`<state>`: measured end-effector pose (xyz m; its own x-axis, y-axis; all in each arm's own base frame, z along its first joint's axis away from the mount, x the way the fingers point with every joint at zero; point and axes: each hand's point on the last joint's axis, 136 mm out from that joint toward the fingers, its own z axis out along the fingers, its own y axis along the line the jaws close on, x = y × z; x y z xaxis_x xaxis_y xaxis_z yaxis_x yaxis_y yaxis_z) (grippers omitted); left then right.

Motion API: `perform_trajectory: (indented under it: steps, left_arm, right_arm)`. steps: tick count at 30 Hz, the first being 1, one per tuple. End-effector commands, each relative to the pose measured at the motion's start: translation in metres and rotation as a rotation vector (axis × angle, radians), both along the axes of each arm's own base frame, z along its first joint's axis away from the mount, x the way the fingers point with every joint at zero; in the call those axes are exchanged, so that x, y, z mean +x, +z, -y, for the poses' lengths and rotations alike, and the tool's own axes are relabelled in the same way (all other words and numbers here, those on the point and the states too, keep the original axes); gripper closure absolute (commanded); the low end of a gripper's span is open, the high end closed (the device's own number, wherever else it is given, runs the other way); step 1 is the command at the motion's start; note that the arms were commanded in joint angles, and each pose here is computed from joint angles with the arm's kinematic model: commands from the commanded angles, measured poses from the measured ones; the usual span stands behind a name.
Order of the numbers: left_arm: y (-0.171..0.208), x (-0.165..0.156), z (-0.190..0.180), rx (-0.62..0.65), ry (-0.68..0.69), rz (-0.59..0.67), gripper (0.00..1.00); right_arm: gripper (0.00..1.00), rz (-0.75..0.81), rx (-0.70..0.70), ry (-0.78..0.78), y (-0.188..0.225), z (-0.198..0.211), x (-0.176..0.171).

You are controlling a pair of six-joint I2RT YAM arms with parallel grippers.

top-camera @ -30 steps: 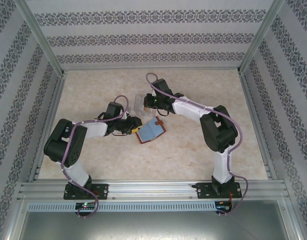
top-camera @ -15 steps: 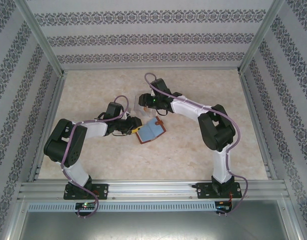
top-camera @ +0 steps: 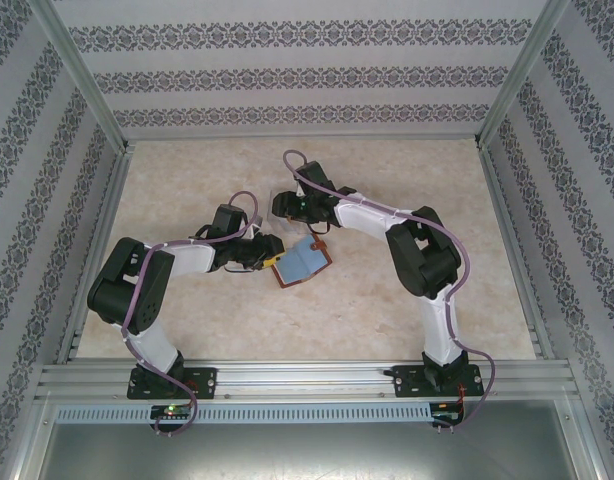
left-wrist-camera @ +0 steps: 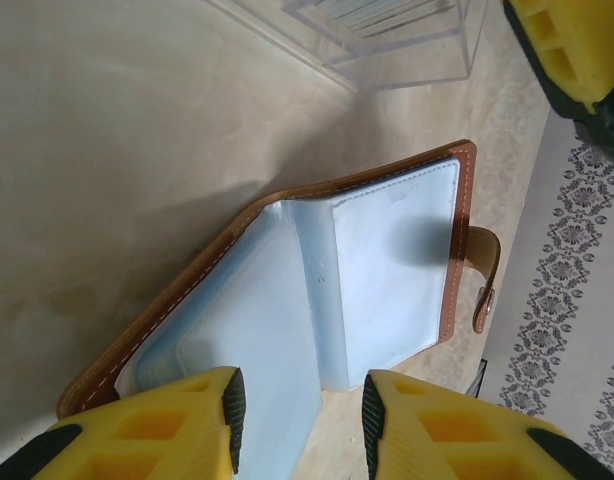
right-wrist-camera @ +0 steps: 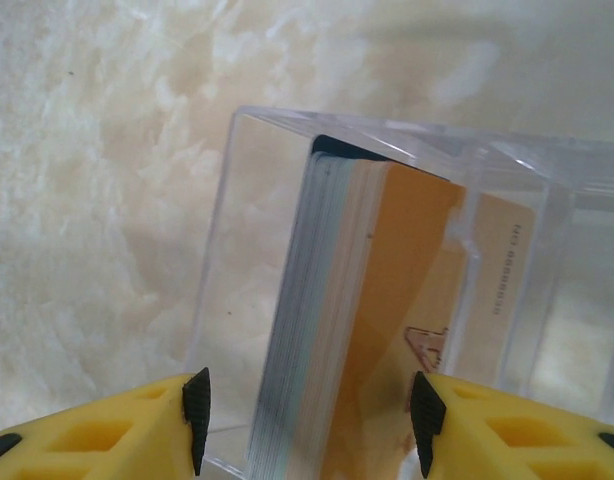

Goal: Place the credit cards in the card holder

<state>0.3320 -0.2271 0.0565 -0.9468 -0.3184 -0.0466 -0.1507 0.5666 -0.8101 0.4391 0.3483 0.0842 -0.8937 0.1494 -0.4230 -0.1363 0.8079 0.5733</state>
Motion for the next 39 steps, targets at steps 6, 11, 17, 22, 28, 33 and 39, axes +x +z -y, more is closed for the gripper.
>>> perform_trajectory:
  steps: [6, 11, 17, 22, 28, 33, 39]
  left_arm:
    - [0.001, -0.003, 0.007, 0.003, -0.045, 0.001, 0.61]
    - [-0.001, -0.003, 0.007, 0.004, -0.05, -0.003, 0.61]
    - [-0.001, -0.003, 0.008, 0.0, -0.054, -0.004, 0.61]
    - [-0.002, -0.004, 0.008, 0.001, -0.051, -0.007, 0.61]
    - [-0.003, -0.005, 0.008, 0.0, -0.053, -0.011, 0.61]
    - [-0.003, -0.005, 0.007, 0.002, -0.054, -0.01, 0.61]
    - [-0.004, -0.006, 0.007, 0.001, -0.055, -0.012, 0.62]
  right_arm:
    - [0.44, 0.012, 0.031, 0.031, 0.009, -0.017, 0.002]
    - [0.41, -0.018, 0.048, 0.022, 0.0, -0.02, 0.002]
    - [0.42, 0.008, 0.085, 0.037, 0.012, -0.025, 0.002]
    - [0.45, 0.022, 0.09, 0.029, 0.019, -0.022, 0.006]
    - [0.54, 0.021, 0.105, 0.041, 0.021, -0.026, 0.006]
    - [0.6, 0.027, 0.115, 0.042, 0.024, -0.027, 0.006]
    - [0.67, 0.029, 0.117, 0.045, 0.026, -0.027, 0.006]
